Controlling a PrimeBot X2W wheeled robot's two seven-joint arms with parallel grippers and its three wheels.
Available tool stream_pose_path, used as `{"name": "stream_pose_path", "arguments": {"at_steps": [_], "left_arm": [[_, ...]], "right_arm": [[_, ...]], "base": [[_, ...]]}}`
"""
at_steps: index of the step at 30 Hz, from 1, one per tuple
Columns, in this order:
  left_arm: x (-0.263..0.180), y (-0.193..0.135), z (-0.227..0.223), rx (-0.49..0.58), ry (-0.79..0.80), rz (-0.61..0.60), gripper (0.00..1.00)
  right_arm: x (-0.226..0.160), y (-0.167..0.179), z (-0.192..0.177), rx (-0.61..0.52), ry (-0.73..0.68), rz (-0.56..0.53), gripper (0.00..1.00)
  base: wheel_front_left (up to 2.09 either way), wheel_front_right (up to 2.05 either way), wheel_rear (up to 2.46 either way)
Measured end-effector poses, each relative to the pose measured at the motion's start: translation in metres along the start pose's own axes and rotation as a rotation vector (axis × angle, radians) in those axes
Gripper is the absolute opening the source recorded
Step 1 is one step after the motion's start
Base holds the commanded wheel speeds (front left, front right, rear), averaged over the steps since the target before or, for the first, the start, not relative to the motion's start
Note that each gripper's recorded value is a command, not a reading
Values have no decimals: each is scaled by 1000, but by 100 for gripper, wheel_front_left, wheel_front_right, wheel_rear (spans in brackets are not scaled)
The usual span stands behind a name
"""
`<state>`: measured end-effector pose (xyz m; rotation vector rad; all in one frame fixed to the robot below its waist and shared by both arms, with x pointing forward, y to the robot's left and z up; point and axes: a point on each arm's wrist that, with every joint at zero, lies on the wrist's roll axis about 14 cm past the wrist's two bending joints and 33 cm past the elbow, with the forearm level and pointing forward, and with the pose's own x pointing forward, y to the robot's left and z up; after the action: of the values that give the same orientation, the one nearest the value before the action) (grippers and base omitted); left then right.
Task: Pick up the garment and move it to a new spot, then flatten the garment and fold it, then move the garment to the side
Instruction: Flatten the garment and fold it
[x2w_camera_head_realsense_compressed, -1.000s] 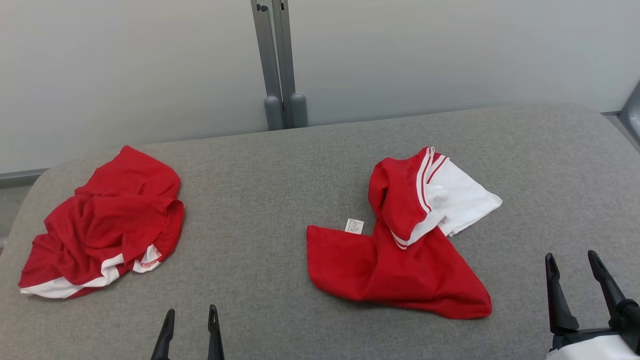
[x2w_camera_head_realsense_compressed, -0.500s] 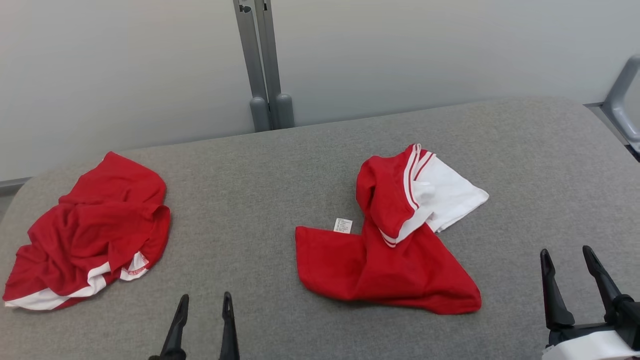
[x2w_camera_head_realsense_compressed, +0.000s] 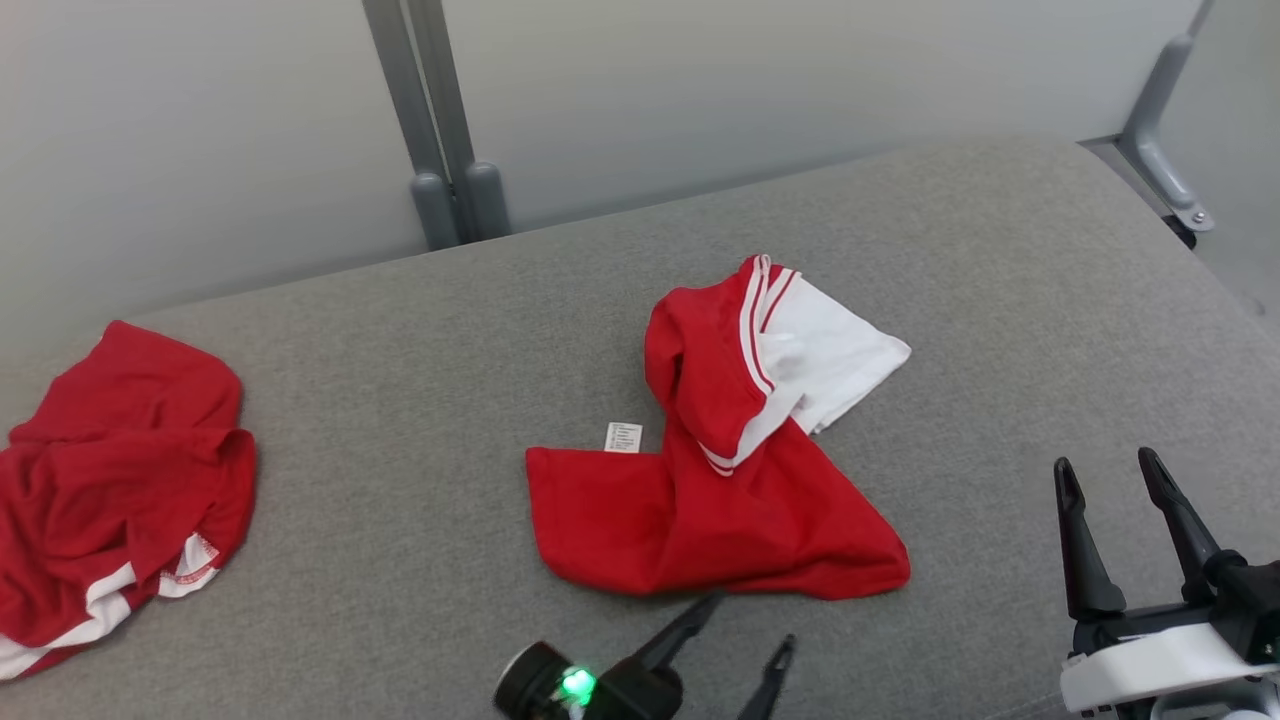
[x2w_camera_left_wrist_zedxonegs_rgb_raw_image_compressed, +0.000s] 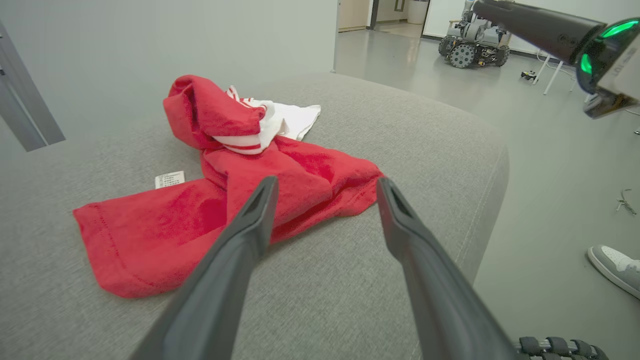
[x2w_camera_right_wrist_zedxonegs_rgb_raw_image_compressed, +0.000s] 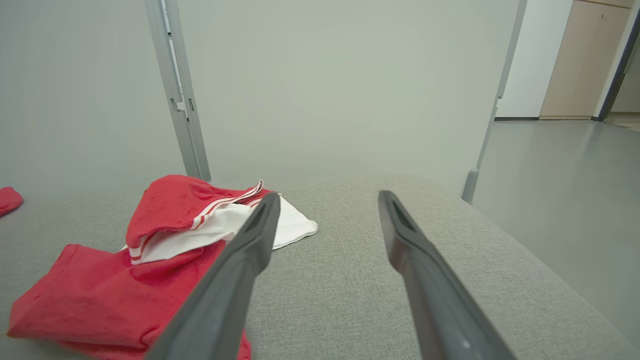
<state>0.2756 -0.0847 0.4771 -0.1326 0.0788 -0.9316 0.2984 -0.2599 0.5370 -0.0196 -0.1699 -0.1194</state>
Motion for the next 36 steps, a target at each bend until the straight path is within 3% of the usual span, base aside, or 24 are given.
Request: {"name": "stream_pose_path", "arguments": {"at_steps": [3,8,15,21,22,24,30,36], "left_arm": [[24,-23,-2,-2,23,-123,100],[47,-31,-22,31,113,-221,100],[71,-15,-55,60,218,-206,100],[69,-6,-105,94,408,-215,100],[71,-5,-107,100,417,-215,92],[74,-3,-112,115,442,-220,3],[81,1,-106,98,436,-207,0],[97,-21,-47,-179,277,-195,0]], "right_arm": [[4,-3,0,3,0,-14,100],[12,-10,-2,15,7,-51,100],[16,-24,-18,20,61,-117,100],[18,-34,-31,14,107,-162,100],[17,-36,-31,12,110,-170,100],[17,-40,-32,13,113,-186,100],[18,-40,-30,20,105,-190,100],[9,-42,-27,29,93,-195,100]], "base": [[0,0,0],[0,0,0],[0,0,0],[0,0,0],[0,0,0],[0,0,0],[0,0,0],[0,0,0]]}}
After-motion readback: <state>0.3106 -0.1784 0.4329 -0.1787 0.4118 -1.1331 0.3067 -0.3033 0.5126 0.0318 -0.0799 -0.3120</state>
